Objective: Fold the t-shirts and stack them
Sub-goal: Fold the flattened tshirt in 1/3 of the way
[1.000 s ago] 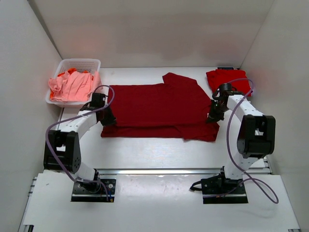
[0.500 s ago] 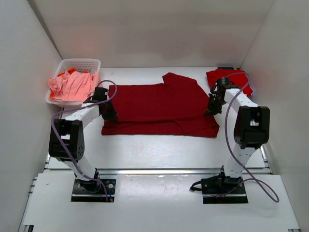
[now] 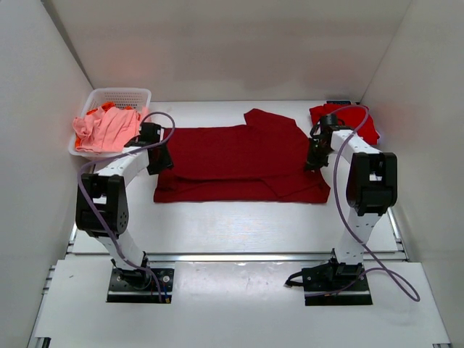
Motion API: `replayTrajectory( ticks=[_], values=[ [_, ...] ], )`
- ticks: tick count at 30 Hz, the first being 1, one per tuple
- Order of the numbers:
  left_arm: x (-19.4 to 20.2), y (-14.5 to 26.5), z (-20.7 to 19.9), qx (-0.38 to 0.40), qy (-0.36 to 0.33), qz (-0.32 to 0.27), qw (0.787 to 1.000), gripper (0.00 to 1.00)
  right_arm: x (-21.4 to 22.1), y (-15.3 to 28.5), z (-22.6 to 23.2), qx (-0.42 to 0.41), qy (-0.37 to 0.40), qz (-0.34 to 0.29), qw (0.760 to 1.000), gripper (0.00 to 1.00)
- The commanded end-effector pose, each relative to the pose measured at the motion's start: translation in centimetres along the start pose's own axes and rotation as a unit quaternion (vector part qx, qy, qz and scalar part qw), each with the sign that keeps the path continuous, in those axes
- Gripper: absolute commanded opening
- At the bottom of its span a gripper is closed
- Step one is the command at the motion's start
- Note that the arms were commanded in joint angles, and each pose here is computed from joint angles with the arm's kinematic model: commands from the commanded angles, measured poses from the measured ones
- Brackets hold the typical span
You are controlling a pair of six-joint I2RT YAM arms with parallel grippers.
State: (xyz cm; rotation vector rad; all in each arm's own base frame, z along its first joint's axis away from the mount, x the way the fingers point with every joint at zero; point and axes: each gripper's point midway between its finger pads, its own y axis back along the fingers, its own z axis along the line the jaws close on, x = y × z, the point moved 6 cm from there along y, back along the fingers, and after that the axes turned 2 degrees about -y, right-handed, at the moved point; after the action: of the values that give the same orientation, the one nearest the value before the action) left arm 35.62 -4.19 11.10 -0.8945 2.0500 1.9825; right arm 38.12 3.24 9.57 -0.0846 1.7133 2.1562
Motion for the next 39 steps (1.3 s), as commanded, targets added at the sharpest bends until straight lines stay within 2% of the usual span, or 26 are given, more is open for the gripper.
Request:
replayTrajectory(
  ticks=[1,7,16,27,31,34,36,39],
  values=[
    [-1.3,2.3,0.1,-0.007,-0.024,-0.029,0.999,0.54,-2.0,0.0,0.9,0.005,0.025,-0.038,0.999,0.01],
    [2.9,2.8,0.2,-0.004,-0.069,-0.005,0.998,0.56,-2.4,-0.4,1.1,0.009,0.023,-0.037,0.999,0.01],
    [3.7,3.6,-1.1,0.020,-0.106,-0.044,0.993,0.56,-2.2,-0.4,1.3,0.007,0.023,-0.037,0.999,0.01],
    [5.5,0.9,-2.1,-0.002,-0.130,-0.014,0.991,0.54,-1.8,-0.6,1.2,0.004,0.020,-0.030,0.999,0.00],
    [6.1,-0.1,-1.8,-0.022,-0.136,0.004,0.990,0.44,-1.8,-0.9,0.8,0.008,0.017,-0.028,0.999,0.00],
    [6.3,-0.4,-1.5,-0.036,-0.133,0.011,0.990,0.30,-1.8,-0.8,0.8,0.003,0.014,-0.030,0.999,0.00],
    [6.4,-0.5,-1.1,-0.040,-0.125,0.014,0.991,0.14,-1.5,-0.9,0.8,0.004,0.018,-0.026,0.999,0.00],
    [5.9,0.0,-1.1,-0.034,-0.119,0.003,0.992,0.01,-1.5,-0.8,0.6,0.006,0.017,-0.028,0.999,0.00]
  ],
)
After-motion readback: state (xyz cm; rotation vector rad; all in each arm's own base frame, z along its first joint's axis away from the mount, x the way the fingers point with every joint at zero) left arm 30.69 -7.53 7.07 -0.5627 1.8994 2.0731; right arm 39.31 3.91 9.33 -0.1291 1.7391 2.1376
